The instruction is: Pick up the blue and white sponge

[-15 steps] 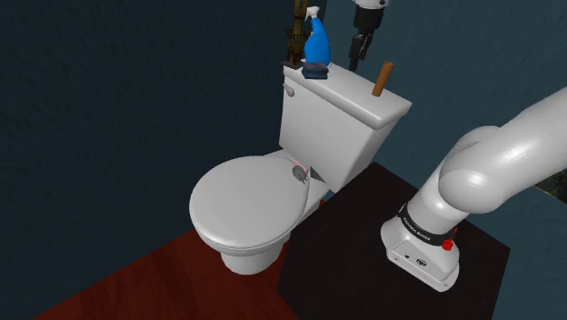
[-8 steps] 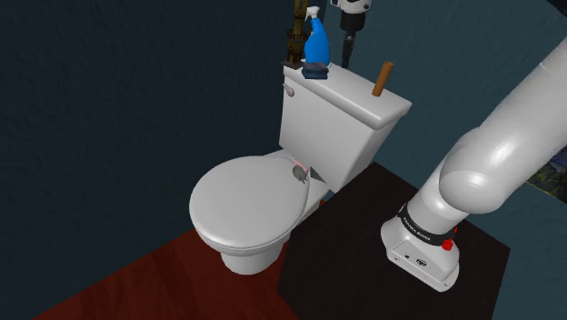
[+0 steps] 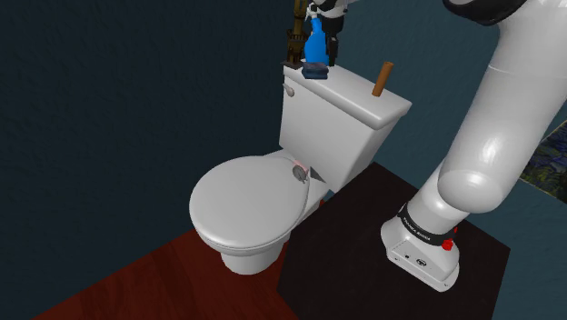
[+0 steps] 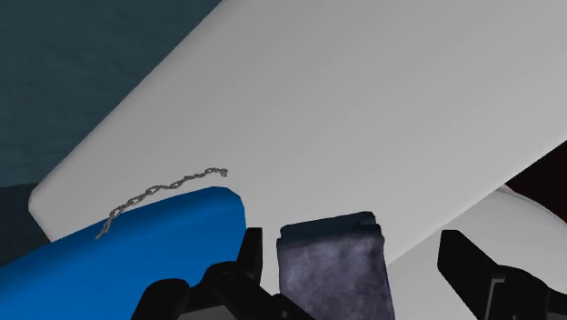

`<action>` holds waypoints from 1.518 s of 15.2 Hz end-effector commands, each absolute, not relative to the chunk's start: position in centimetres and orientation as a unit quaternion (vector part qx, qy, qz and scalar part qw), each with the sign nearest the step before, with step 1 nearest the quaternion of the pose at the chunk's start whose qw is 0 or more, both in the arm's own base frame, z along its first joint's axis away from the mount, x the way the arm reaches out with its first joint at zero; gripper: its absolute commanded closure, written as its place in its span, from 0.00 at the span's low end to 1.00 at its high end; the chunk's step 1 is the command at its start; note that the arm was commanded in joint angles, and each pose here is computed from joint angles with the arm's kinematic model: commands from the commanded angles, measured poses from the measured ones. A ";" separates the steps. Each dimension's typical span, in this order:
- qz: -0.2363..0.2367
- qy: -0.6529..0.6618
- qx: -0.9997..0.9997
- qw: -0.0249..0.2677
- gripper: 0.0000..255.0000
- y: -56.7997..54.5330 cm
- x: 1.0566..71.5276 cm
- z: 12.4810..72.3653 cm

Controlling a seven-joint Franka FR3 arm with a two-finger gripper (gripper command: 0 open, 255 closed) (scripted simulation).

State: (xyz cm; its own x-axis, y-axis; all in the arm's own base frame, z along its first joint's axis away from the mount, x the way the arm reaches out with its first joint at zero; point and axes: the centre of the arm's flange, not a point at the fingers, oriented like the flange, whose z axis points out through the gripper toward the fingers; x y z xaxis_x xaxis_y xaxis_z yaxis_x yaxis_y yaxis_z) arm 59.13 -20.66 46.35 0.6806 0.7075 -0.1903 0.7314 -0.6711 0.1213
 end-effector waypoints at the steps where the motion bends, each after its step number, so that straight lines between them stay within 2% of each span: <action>1: -0.065 0.406 0.906 0.096 0.00 -21.0 60.0 45.5; 9: -0.065 0.406 0.906 0.096 0.00 -21.0 60.0 42.0; 10: -0.065 0.406 0.906 0.096 1.00 -21.1 60.0 42.0; 19: -0.065 0.406 0.906 0.096 1.00 -21.0 60.0 42.0; 23: -0.065 0.406 0.906 0.096 1.00 -21.0 60.0 44.2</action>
State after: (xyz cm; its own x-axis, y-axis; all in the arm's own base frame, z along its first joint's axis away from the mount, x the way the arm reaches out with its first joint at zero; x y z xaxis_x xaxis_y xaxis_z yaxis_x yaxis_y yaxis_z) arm 60.08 -20.96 43.59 0.6617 0.7237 -0.1961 0.7487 -0.6519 0.1208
